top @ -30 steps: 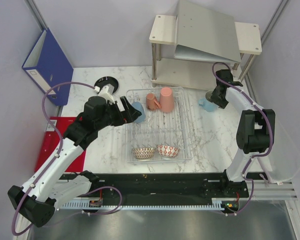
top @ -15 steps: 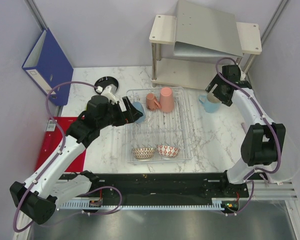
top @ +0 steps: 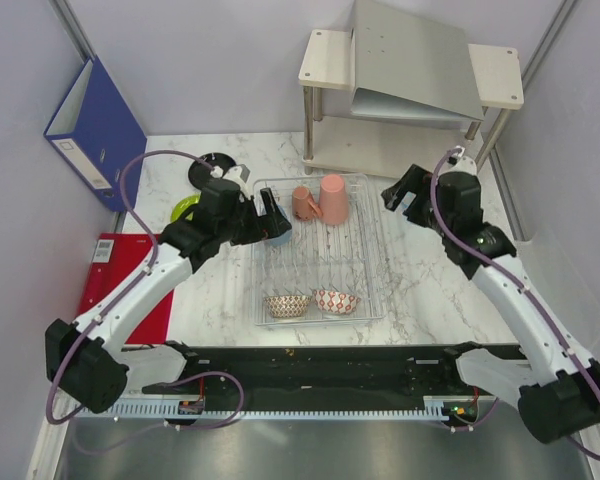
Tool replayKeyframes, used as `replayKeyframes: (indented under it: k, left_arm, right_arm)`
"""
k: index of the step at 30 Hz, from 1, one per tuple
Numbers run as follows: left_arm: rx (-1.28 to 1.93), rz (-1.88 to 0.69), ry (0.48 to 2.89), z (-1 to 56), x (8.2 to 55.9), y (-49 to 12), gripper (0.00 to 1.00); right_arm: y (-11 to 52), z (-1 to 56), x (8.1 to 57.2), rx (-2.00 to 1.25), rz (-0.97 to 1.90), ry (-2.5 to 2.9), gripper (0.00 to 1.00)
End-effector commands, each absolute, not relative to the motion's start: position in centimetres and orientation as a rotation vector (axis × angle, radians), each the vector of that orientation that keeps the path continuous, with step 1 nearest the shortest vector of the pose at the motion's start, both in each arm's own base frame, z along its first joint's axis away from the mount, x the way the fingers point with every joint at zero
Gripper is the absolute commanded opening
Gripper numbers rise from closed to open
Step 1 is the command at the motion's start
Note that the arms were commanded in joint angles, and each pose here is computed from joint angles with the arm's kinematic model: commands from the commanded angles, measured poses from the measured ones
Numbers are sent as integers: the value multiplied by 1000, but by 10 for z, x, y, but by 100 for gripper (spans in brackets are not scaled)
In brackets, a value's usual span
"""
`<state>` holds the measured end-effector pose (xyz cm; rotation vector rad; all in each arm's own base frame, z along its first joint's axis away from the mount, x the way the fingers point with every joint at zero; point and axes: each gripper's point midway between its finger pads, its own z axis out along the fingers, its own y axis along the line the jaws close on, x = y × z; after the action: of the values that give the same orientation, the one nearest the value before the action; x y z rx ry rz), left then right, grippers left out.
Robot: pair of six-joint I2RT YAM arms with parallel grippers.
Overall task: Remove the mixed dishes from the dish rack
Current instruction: Pick up the cup from the dish rack.
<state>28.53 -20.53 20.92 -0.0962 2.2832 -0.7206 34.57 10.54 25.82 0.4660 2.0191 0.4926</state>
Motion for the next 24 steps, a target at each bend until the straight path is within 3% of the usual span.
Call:
replayKeyframes:
  k: [1,13,24]
  left_arm:
    - [-27,-674,2209,224,320,-220,99]
    - [-50,-314,2135,232,402,-215,99]
    - [19,-170,2291,178,389,-201,97]
  right_arm:
    - [135,261,328,298,581,1901,98]
    - [152,240,298,116,592,1888,95]
    - [152,219,298,113,571,1923,95]
